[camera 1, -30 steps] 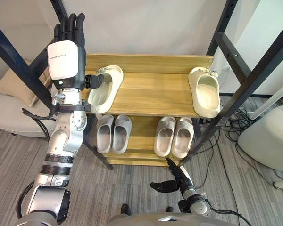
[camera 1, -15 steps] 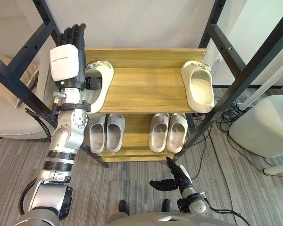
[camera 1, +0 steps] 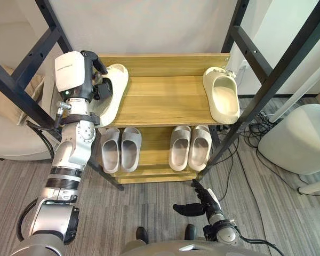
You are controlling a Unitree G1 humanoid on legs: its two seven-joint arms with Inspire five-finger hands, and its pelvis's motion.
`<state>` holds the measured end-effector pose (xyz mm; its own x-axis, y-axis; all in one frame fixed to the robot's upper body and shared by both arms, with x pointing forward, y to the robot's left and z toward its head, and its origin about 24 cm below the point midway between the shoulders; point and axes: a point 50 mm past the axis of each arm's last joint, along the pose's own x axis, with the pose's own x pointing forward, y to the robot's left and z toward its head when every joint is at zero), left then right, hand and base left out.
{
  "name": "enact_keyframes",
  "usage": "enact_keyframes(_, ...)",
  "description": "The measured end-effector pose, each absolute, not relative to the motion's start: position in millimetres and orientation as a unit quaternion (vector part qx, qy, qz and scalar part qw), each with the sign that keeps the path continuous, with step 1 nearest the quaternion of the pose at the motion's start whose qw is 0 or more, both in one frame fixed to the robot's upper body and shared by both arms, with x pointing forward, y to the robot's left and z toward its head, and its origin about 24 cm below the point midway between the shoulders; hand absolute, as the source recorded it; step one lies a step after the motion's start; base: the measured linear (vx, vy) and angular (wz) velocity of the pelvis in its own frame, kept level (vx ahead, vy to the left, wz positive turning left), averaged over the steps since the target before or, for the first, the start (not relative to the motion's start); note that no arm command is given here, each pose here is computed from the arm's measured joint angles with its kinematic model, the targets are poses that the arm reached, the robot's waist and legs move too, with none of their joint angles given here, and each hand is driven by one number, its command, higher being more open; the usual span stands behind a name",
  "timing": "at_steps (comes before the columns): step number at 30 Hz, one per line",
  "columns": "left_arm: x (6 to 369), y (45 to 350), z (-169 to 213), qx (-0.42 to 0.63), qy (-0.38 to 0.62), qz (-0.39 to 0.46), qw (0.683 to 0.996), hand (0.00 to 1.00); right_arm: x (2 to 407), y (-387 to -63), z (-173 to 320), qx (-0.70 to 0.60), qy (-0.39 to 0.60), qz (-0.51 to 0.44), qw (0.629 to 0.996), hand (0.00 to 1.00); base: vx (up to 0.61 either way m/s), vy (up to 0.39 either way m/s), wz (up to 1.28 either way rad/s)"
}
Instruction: Organize the slippers on the shoe rack
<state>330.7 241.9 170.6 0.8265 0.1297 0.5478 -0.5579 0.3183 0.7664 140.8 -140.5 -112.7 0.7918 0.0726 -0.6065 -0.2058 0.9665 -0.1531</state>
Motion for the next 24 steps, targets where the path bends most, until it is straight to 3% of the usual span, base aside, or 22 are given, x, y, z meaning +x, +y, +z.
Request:
enact_keyframes(8,332.4,231.5,166.0,0.539,-0.201,0.189,0.796,0.0,146.6,-140.9,-112.2,-0.092,0.318,0.066,0.941,1.0,-0.03,0.014,0.0)
enact_keyframes(10,333.1,225.3,164.8,0.518,-0.203,0.183,0.81,0.0,148.9,-140.6,-111.9,-0.074,0.32,0.058,0.943,1.0,-0.04,0.024,0.0)
enact_keyframes(17,338.0,176.9,167.3,0.472,-0.245,0.116,0.839,0.0,149.4,-140.8,-113.3,-0.057,0.327,0.047,0.942,1.0,-0.02,0.012,-0.01)
enact_keyframes(24,343.2,150.1,178.4,0.436,-0.274,0.085,0.853,0.0,148.8,-148.5,-114.2,-0.052,0.332,0.026,0.941,1.0,-0.02,0.017,-0.13)
